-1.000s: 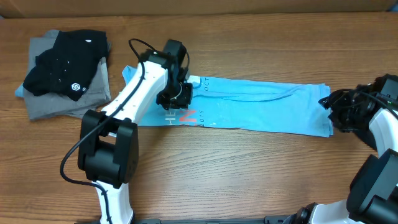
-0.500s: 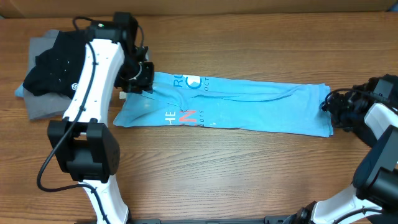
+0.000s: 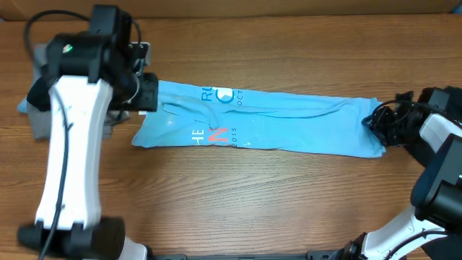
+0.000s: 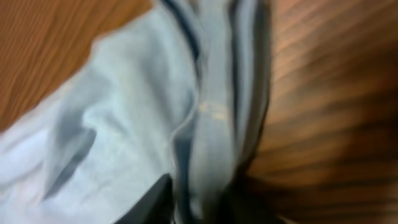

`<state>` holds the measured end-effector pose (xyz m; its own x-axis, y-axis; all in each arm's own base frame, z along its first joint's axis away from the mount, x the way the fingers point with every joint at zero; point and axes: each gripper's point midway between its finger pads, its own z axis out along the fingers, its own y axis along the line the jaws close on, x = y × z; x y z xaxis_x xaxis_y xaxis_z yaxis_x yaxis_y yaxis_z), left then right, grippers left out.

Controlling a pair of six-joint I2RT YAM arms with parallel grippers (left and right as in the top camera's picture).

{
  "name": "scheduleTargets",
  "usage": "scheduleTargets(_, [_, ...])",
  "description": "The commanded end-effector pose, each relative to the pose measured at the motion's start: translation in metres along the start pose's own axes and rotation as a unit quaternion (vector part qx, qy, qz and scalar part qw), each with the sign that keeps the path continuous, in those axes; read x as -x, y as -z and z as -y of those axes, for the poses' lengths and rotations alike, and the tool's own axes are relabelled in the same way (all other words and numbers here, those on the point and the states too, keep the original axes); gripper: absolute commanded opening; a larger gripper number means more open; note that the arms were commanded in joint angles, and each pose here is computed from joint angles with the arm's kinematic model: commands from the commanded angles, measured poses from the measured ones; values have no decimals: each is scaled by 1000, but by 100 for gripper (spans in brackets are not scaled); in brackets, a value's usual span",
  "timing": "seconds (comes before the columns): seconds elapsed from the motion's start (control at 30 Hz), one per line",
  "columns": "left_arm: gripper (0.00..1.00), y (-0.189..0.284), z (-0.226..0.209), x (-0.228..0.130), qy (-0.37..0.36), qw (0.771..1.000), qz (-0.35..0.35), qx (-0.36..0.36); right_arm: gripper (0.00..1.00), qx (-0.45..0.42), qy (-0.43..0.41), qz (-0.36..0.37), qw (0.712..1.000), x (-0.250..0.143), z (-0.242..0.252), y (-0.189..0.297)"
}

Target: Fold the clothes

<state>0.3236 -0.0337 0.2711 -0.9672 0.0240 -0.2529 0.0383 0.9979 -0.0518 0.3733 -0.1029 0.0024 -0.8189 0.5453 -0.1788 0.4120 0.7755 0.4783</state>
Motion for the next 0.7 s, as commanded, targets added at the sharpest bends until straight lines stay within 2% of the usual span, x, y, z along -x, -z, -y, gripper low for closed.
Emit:
scheduleTargets(0.0, [53,26,-11,-9,19,999,30,32,16,-14,-24,-47,998,-30,17,-18])
scheduleTargets(0.13, [54,50,-13,-24,28,997,56,33,4,-15,-28,-24,999,-16,15,2])
scheduleTargets(0.33, [57,80,-11,-40,41,994,101,24,4,-37,-39,32,998,17,6,61])
scheduleTargets(0.37, [60,84,-11,-43,41,993,109,25,4,-54,-41,44,997,23,7,76])
scheduleTargets(0.4, [70,89,-12,-45,41,992,116,25,4,-67,-40,55,995,27,7,88])
scheduleTargets(0.43, [100,92,-12,-47,41,991,122,24,4,-79,-37,66,994,32,6,101])
scheduleTargets(0.53, [100,101,-11,-52,40,990,137,22,4,-94,-24,102,990,44,-8,138])
scheduleTargets(0.67, [100,103,-10,-54,40,989,140,19,4,-82,-8,120,989,45,-35,161])
